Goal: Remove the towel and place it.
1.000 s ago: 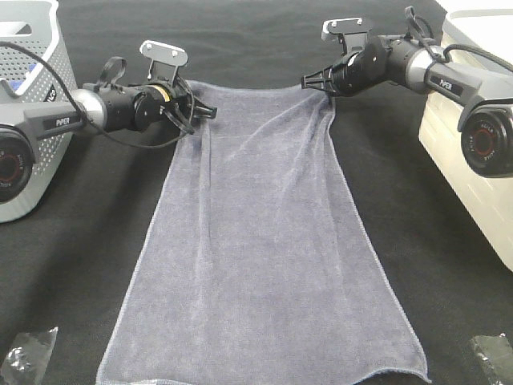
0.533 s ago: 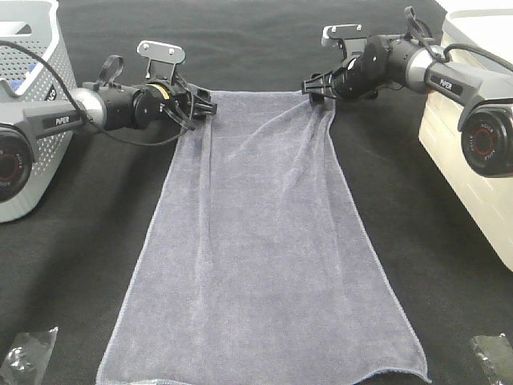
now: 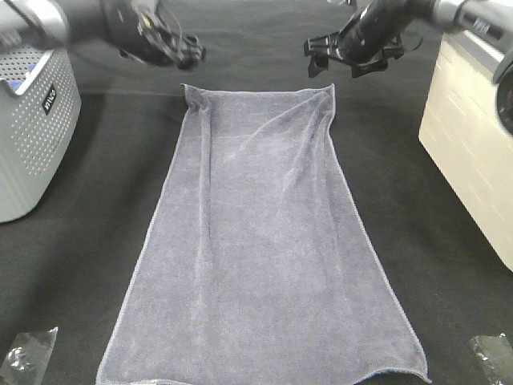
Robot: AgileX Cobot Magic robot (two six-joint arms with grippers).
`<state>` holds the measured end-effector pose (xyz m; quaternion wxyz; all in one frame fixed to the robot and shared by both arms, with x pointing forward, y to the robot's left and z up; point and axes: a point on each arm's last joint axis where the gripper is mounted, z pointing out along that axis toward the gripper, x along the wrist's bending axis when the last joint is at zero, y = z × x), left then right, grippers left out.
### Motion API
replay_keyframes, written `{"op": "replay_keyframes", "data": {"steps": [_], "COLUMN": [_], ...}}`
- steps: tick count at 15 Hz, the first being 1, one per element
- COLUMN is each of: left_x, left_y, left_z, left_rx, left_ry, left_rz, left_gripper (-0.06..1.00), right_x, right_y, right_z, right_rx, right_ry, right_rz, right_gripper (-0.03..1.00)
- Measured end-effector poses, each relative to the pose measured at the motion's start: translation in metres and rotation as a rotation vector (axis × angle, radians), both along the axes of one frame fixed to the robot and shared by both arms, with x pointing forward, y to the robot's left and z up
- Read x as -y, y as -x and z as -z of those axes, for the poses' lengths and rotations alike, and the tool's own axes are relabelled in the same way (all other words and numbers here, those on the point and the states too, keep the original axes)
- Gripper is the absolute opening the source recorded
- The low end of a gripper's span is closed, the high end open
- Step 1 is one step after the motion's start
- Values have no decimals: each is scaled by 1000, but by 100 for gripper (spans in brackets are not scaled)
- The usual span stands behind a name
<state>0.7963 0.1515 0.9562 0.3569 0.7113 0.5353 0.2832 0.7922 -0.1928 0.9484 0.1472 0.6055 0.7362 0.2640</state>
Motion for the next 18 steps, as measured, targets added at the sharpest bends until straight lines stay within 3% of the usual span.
{"op": "replay_keyframes", "data": {"steps": [1, 3, 5, 7, 9, 13, 15, 18], "left_x": [-5, -11, -19, -32, -70, -139, -144, -148], "left_y": [18, 40, 59, 70, 78, 81, 101, 160], "left_z": [-27, -56, -87, -115, -134, -140, -142, -150], "left_rx": [-151, -286, -349, -345, -398, -421, -470, -544], "left_ry": [-41, -78, -106, -104, -67, -24, -28, -86], "left_rz": [-4, -8, -19, -47, -152, -313, -313, -313], "left_gripper": [77, 77, 77, 77, 77, 77, 75, 75], "right_x": [2, 4, 6, 11, 22, 58, 61, 64], "right_y": [20, 41, 54, 67, 78, 98, 121, 182], "right_z": [-33, -67, -106, -143, -174, -210, -218, -219], "right_rx": [-111, -200, -153, -96, -39, 4, -29, -130], "right_ry": [19, 31, 13, -13, -41, -108, -94, -77], "right_rz": [-41, -57, -40, -9, 27, 97, 93, 97], "right_gripper": [81, 81, 81, 81, 81, 81, 81, 78]}}
